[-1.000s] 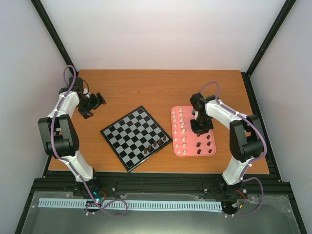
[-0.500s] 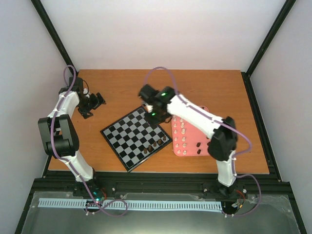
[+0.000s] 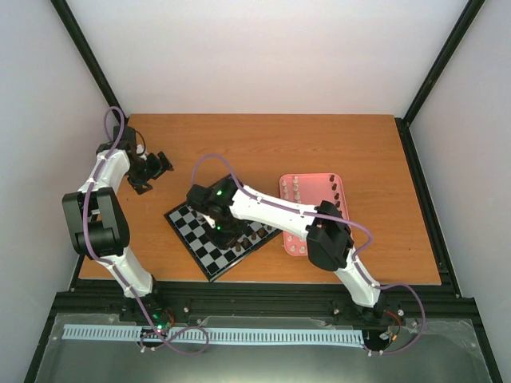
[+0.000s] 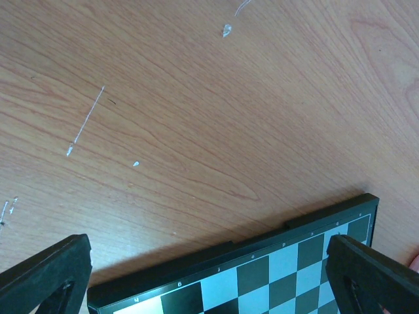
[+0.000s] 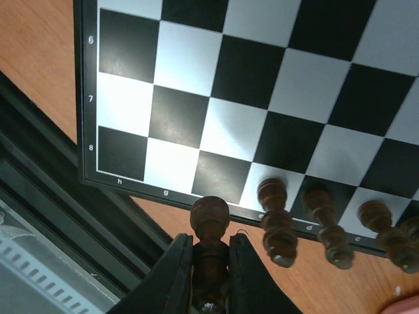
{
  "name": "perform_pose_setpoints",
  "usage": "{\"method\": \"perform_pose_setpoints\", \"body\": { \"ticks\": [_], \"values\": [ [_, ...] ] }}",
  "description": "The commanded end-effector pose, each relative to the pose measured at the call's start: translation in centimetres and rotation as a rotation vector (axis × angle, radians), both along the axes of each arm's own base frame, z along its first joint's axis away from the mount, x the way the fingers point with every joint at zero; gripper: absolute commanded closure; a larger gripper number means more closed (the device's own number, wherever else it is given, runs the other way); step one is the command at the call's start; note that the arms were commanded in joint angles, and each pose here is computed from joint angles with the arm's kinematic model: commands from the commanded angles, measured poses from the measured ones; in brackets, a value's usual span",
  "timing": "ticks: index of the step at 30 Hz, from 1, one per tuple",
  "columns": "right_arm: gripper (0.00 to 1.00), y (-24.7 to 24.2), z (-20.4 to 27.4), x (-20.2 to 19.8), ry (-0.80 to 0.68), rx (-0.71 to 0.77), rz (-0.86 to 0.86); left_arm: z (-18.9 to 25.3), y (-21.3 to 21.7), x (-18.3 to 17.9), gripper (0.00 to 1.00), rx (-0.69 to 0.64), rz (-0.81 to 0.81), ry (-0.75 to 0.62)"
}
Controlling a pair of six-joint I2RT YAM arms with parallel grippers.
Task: Set up the chess pieces on the board
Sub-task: Place the chess piece on the chessboard.
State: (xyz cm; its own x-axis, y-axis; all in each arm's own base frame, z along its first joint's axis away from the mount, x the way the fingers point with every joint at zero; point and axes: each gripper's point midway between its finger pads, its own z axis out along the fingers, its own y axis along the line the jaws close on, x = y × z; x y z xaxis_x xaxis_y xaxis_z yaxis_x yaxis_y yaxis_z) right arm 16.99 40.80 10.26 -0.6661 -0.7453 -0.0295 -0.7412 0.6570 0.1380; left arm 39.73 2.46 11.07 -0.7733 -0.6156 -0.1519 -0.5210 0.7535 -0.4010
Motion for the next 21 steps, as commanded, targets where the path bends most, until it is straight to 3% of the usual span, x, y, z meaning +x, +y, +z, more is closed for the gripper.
{"method": "perform_pose_setpoints", "body": {
  "ticks": [1,21],
  "values": [
    [0.95,0.4,-0.6,-1.9,0.039,-0.024,0.044,1.8,0.0,0.8,0.0,0.011,-0.009,-0.065],
    [0.94,-0.4,-4.4,-2.0,0.036,-0.114,0.04,2.2,-0.2,0.5,0.0,0.006,-0.01,-0.082]
  ]
}}
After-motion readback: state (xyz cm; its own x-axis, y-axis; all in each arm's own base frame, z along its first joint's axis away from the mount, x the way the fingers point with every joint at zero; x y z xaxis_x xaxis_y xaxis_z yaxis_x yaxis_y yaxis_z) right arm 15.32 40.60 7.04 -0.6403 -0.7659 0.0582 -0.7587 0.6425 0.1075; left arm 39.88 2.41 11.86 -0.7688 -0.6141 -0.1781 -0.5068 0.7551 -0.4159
